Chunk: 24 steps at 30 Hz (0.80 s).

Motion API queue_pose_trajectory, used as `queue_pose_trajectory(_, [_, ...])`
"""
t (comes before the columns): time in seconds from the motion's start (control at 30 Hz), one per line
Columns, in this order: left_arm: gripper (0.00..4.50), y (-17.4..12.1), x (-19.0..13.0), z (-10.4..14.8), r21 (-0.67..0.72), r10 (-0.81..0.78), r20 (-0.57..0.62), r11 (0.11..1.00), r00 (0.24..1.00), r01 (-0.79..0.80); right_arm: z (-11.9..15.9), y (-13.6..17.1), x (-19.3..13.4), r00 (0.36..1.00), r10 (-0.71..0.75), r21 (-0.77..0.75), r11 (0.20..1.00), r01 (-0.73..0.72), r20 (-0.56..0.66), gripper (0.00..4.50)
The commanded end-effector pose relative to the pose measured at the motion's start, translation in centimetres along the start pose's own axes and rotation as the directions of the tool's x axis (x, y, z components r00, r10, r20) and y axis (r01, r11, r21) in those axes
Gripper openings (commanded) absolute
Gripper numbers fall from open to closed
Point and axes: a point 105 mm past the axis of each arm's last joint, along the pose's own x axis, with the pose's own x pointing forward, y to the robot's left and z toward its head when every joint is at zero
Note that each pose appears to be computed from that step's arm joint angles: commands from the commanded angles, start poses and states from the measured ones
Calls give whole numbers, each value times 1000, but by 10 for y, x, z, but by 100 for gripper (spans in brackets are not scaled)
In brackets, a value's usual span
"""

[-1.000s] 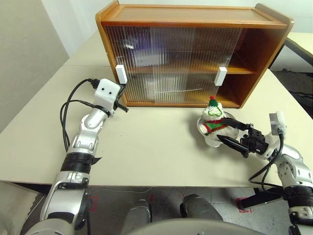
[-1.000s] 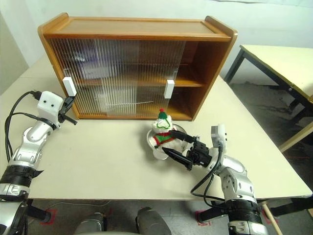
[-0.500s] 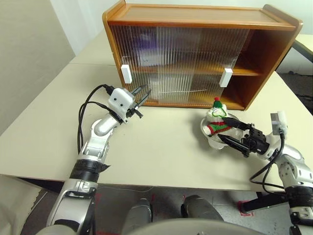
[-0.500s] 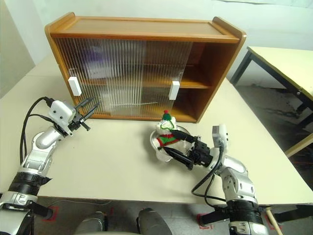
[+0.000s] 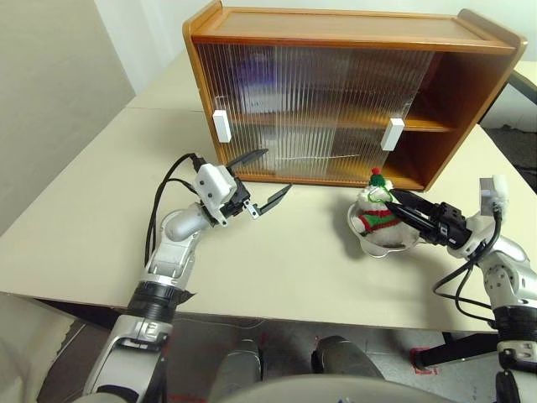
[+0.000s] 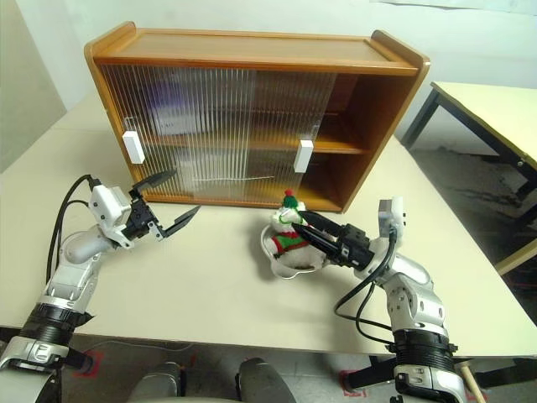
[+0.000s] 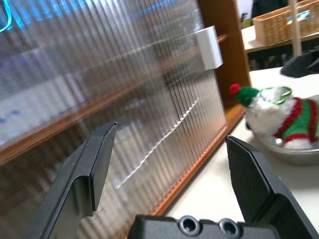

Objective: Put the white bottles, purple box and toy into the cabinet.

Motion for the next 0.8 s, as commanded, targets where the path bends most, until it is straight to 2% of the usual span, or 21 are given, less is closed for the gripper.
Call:
queue_pose_trajectory(0.03, [450,-2,3,0,-12,-22,1,1000,1000,22,5,-5,-2,999,-29,-12,1000,29,20,315])
queue_pose_trajectory(0.13, [450,0,-1,-2,-47,-5,-4,999,1000,5,10,-7,-4,998,-46,-25,999,46,32,429])
queue_pose_trajectory(0.2, [450,4,-5,-1,-84,12,3,996,1000,-11,16,-13,-5,996,-75,-42,996,77,44,423])
queue_pose_trajectory(0.23, [450,6,-8,0,-110,20,9,994,1000,-19,20,-17,-5,994,-92,-51,994,94,52,408])
queue_pose_trajectory(0.27, [450,9,-12,1,-139,29,16,990,999,-27,24,-21,-5,992,-110,-57,992,113,63,374])
queue_pose_trajectory(0.43, [450,10,-38,-4,-224,2,-23,975,1000,-7,36,-38,-3,980,-180,-80,979,187,85,179])
queue_pose_trajectory(0.57, [450,19,-71,-12,-250,56,-92,965,994,-77,49,-58,6,963,-253,-127,956,264,94,24])
queue_pose_trajectory(0.6, [450,22,-76,-14,-247,74,-107,964,992,-99,51,-62,9,959,-267,-137,951,278,95,3])
queue_pose_trajectory(0.7, [450,36,-95,-19,-203,154,-169,961,974,-187,55,-73,23,948,-309,-166,933,319,79,3])
queue_pose_trajectory(0.8, [450,40,-102,-19,-186,175,-185,960,967,-209,57,-83,33,933,-352,-183,915,359,69,3])
